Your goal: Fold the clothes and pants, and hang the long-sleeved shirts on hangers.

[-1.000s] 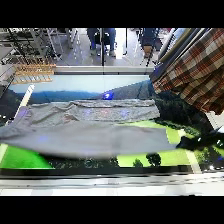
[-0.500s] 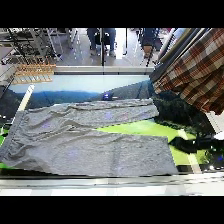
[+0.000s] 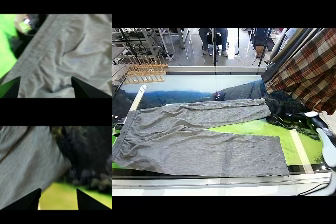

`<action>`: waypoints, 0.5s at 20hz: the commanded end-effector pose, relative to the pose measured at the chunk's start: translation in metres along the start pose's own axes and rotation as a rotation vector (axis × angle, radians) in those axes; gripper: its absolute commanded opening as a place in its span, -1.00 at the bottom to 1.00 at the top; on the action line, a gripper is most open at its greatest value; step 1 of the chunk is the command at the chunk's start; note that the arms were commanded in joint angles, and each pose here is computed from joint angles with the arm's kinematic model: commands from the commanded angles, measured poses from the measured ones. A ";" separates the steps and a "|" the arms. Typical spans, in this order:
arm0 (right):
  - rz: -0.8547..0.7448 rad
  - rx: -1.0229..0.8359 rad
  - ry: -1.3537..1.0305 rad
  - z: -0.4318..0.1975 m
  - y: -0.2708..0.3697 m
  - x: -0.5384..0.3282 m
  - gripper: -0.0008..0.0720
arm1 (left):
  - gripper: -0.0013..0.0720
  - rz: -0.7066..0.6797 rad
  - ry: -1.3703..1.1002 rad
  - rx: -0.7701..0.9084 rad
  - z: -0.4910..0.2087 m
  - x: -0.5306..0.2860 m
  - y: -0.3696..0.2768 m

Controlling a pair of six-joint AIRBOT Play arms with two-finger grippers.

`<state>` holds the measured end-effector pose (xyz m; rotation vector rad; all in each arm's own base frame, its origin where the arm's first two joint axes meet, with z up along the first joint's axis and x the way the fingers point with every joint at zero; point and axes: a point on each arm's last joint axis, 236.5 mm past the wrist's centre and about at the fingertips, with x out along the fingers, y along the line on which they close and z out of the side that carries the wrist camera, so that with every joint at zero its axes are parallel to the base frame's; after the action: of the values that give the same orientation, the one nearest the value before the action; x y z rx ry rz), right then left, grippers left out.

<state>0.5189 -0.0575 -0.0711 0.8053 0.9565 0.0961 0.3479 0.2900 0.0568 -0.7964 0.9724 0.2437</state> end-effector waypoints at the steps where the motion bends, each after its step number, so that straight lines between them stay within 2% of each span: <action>1: 0.035 0.039 0.034 0.016 0.007 0.057 0.39 | 0.93 -0.085 -0.013 -0.032 0.005 0.000 -0.029; 3: 0.038 0.045 0.037 0.021 0.014 0.074 0.23 | 0.93 -0.093 0.009 -0.029 0.000 0.001 -0.032; 4: 0.035 0.048 0.039 0.025 0.018 0.078 0.07 | 0.93 -0.095 0.019 -0.026 -0.002 0.001 -0.033; 6: 0.047 0.007 0.036 0.038 0.035 0.071 -0.91 | 0.93 -0.099 0.031 -0.025 -0.005 0.001 -0.034; 7: 0.056 -0.034 0.028 0.049 0.049 0.057 -0.91 | 0.93 -0.102 0.042 -0.025 -0.008 0.001 -0.035; 8: 0.053 -0.089 0.025 0.059 0.067 0.037 -0.91 | 0.84 -0.105 0.052 -0.024 -0.010 0.001 -0.036; 9: 0.028 -0.179 0.017 0.069 0.086 0.009 -0.91 | 0.54 -0.107 0.063 -0.024 -0.013 0.001 -0.036; 10: -0.008 -0.286 0.013 0.076 0.105 -0.024 -0.91 | 0.41 -0.110 0.071 -0.024 -0.015 0.000 -0.037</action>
<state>0.6011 -0.0313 -0.0267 0.7177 0.9279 0.1988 0.3605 0.2613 0.0694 -0.8704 0.9708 0.1564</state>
